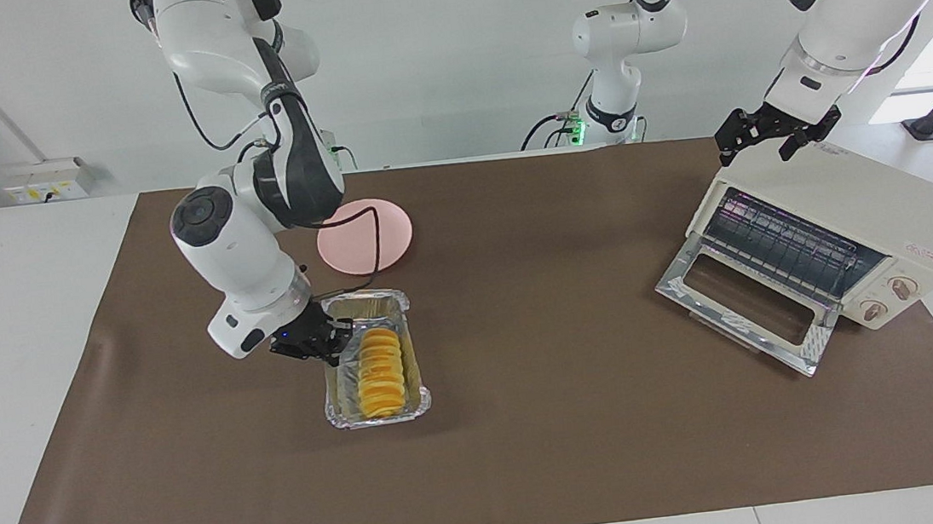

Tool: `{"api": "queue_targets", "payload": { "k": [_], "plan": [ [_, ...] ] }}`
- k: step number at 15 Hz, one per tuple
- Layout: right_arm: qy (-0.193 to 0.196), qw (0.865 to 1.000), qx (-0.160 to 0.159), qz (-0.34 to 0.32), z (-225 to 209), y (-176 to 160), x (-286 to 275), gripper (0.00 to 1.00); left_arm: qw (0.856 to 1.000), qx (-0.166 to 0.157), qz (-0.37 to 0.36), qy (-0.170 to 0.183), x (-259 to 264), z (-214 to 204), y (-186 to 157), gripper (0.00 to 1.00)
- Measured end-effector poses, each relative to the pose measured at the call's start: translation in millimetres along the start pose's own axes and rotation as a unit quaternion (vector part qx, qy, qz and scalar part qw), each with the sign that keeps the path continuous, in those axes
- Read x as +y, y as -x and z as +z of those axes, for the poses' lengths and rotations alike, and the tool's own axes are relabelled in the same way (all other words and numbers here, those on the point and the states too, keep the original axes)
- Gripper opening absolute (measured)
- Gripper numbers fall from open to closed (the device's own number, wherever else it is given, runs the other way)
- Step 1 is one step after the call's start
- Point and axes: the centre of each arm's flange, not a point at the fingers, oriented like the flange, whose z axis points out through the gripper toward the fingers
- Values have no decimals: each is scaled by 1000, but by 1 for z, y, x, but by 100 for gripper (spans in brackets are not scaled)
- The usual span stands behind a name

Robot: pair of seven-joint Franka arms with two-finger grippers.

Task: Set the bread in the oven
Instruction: 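Grasp the edge of the foil tray with the right gripper, then slide the foil tray with the right gripper toward the toaster oven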

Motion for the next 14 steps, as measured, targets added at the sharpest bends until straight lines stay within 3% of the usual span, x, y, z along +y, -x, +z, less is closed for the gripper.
{"api": "queue_targets", "payload": {
  "k": [7, 11, 14],
  "plan": [
    [-34, 997, 0, 65, -11, 39, -170, 2, 1000, 0, 0, 0, 0, 0, 0, 100],
    [-32, 997, -25, 72, 30, 88, -257, 2, 1000, 0, 0, 0, 0, 0, 0, 100],
    [-35, 997, -26, 63, 71, 112, -295, 2, 1000, 0, 0, 0, 0, 0, 0, 100]
  ]
}}
